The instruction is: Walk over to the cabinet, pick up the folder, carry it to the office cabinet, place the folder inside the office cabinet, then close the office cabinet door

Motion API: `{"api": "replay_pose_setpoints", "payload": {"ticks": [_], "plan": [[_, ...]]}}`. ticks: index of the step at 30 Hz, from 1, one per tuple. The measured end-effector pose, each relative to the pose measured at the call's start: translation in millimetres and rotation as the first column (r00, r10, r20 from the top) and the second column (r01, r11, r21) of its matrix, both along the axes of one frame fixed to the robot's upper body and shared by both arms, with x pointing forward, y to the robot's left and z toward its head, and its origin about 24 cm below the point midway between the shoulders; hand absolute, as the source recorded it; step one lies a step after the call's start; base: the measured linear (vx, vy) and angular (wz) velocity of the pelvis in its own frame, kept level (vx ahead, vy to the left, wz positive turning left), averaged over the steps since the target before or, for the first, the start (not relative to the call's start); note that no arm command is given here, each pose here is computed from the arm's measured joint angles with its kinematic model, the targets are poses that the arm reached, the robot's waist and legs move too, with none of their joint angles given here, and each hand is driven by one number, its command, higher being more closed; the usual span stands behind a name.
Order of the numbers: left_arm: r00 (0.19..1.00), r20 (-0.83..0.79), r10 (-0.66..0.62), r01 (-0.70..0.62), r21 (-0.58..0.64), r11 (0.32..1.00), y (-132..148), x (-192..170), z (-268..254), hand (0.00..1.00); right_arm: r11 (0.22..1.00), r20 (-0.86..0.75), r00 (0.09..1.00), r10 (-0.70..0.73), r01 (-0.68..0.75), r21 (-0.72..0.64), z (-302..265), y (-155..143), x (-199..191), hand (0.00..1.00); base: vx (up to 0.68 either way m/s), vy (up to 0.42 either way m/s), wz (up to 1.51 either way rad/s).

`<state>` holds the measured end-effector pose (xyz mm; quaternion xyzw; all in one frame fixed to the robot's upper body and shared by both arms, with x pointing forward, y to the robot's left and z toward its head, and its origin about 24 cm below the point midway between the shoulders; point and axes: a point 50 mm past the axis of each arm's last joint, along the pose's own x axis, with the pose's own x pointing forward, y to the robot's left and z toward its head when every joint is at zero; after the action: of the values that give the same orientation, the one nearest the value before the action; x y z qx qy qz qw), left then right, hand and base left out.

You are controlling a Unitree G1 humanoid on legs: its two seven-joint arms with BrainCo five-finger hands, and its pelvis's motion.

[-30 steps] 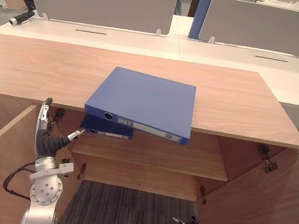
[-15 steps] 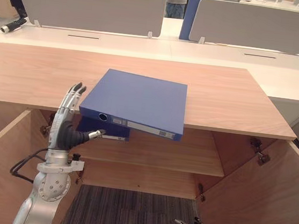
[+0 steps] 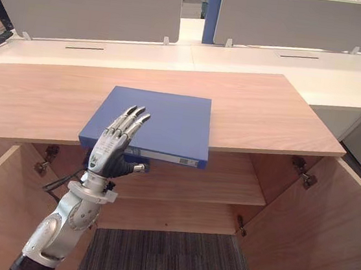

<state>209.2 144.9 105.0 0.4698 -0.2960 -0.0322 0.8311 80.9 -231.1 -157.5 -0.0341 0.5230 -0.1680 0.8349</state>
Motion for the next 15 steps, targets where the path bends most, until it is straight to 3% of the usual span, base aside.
{"api": "replay_pose_setpoints", "payload": {"ticks": [15], "plan": [[0.997, -0.072, 0.010, 0.005, 0.193, 0.981, -7, 7, -29, 0.00, 1.000, 0.002, 1.000, 0.000, 0.000, -0.002, 1, -1, 3, 0.00, -0.02, 0.008, -0.04]]}}
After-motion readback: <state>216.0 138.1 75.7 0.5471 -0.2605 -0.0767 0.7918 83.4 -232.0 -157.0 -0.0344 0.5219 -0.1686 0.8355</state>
